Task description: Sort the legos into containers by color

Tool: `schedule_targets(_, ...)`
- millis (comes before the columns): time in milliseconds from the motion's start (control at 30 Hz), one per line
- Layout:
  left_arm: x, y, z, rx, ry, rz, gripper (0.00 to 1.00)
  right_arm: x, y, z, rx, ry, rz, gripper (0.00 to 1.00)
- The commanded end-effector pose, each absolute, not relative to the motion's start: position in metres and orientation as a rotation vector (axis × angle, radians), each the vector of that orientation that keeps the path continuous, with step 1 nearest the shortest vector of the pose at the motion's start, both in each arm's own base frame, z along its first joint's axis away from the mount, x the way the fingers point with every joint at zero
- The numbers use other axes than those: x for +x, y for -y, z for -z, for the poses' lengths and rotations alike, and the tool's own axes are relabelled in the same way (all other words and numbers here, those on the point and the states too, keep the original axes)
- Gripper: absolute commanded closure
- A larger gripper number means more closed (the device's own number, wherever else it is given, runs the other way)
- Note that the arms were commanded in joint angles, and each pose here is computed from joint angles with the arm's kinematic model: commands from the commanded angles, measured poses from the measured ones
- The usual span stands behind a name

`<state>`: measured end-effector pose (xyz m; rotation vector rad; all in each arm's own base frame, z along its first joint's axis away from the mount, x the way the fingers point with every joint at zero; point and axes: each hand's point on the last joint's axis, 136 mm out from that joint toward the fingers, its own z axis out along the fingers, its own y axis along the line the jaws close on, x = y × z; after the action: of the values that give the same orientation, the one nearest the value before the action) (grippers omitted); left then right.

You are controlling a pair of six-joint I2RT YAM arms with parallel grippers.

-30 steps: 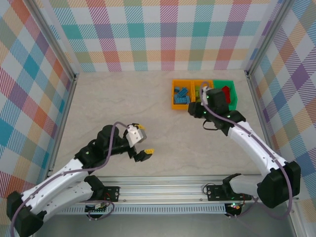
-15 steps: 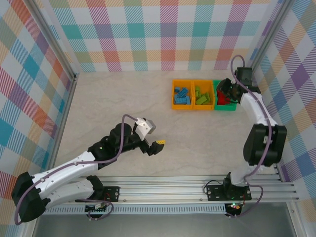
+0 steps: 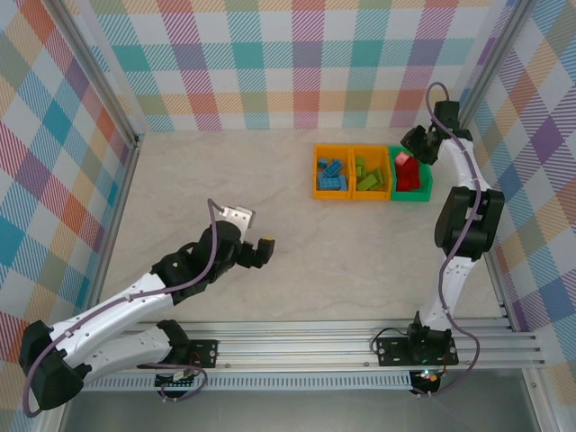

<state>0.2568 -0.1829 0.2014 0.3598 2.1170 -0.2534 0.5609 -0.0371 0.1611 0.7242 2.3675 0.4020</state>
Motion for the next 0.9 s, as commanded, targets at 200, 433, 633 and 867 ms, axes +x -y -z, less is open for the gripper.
schedule_targets(200, 0.298, 0.116, -0.198, 0.255, -2.117, -0.126, 0.0, 0.513, 0.026, -0.193, 0.594, -2.401, -0.404, 0.35)
schedule_targets(433, 0.335, 0.068, -0.178, 0.095, -2.067, -0.202, 0.0, 0.423, 0.028, -0.198, 0.545, -2.238, -0.314, 0.13)
schedule_targets(633, 0.342, 0.033, -0.155, 0.002, -2.074, -0.207, 0.0, 0.371, 0.043, -0.163, 0.352, -1.982, -0.052, 0.0)
schedule_targets(867, 0.344, 0.019, -0.127, -0.033, -2.038, -0.108, 0.0, 0.378, 0.035, -0.103, 0.303, -2.028, -0.046, 0.0)
